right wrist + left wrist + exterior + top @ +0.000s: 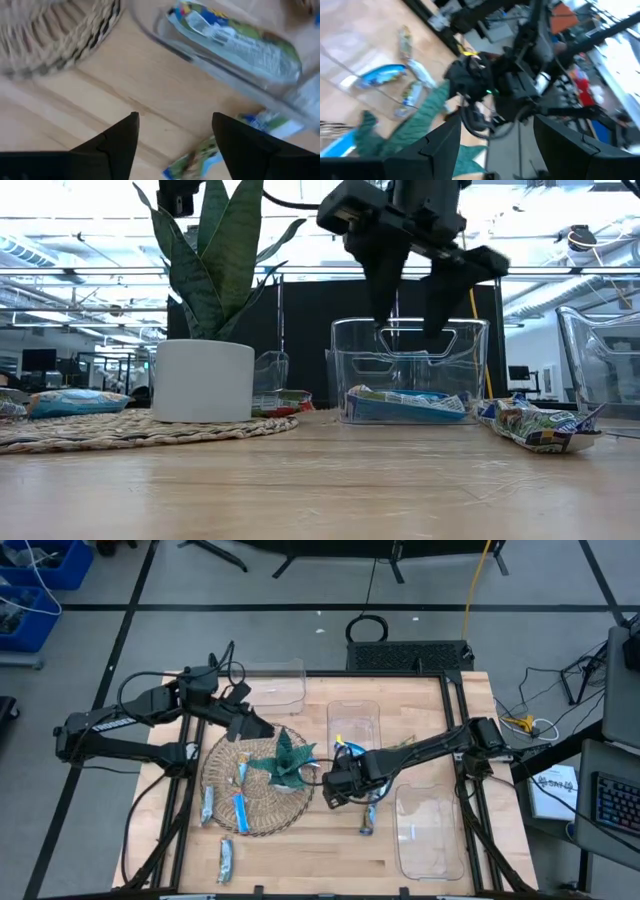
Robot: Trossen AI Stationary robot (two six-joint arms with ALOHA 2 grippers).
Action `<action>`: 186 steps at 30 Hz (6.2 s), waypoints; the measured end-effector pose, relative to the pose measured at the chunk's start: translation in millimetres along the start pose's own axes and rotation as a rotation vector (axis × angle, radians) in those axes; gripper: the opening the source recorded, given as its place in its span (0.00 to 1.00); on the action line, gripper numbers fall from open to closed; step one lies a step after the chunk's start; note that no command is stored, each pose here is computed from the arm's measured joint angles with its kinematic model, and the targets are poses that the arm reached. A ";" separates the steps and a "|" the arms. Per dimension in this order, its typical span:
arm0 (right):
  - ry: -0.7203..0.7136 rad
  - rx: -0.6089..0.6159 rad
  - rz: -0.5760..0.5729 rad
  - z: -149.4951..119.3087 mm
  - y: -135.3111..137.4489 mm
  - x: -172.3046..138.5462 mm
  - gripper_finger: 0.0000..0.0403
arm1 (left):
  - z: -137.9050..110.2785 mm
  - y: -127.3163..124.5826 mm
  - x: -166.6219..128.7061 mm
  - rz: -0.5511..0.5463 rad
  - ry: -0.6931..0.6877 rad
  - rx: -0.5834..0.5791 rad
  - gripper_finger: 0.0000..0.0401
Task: Pick and place Granola Bars by type
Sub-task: Put the blue granola bar into the middle transparent bin, then put the orange granola bar into the bottom transparent bin
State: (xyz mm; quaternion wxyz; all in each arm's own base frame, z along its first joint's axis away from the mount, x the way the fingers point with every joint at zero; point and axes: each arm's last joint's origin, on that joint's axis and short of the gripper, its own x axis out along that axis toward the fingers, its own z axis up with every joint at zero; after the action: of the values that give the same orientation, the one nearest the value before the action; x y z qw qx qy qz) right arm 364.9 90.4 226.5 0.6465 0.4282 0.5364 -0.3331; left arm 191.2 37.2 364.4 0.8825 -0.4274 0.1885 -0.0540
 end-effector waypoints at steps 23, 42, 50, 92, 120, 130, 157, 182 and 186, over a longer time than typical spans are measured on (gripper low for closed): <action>-0.065 0.403 -0.044 -33.1 -3.9 12.9 0.55 | -4.5 -7.3 -1.3 -0.222 0.195 0.006 0.63; -0.004 0.389 -0.153 -38.4 -13.3 11.6 0.50 | -5.3 -8.0 -1.7 -0.252 0.222 0.018 0.63; 0.029 0.405 -0.146 -40.3 -5.4 32.3 0.50 | -5.4 -8.1 -1.6 -0.253 0.222 0.025 0.63; 0.205 0.327 -0.273 -72.4 -3.4 70.6 0.35 | -6.9 -9.6 -2.6 -0.312 0.274 0.045 0.63; 0.076 -0.162 -0.061 46.7 -22.9 -101.6 0.02 | -1.6 -3.3 -0.6 -0.105 0.083 0.054 0.63; 0.063 -0.396 -0.152 139.1 -76.4 -40.0 0.02 | 2.1 0.4 -0.3 0.023 -0.039 -0.019 0.63; 0.194 -0.439 0.078 140.5 -125.1 -33.5 0.49 | -1.3 2.2 -0.3 0.026 0.009 0.010 0.63; 0.022 -1.326 -0.130 52.6 -178.4 -56.2 0.58 | -9.3 4.5 -0.8 -0.019 0.141 0.001 0.63; 0.046 -1.411 -0.109 52.1 -191.1 -26.0 0.61 | -10.5 5.5 -1.0 -0.008 0.151 -0.010 0.63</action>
State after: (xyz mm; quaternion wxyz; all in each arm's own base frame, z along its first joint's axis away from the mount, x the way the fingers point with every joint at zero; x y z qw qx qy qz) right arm 210.8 -36.4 217.4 0.7405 -0.1132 0.6586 0.0712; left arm 185.9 33.2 354.5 0.8635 -0.4272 0.2530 -0.0888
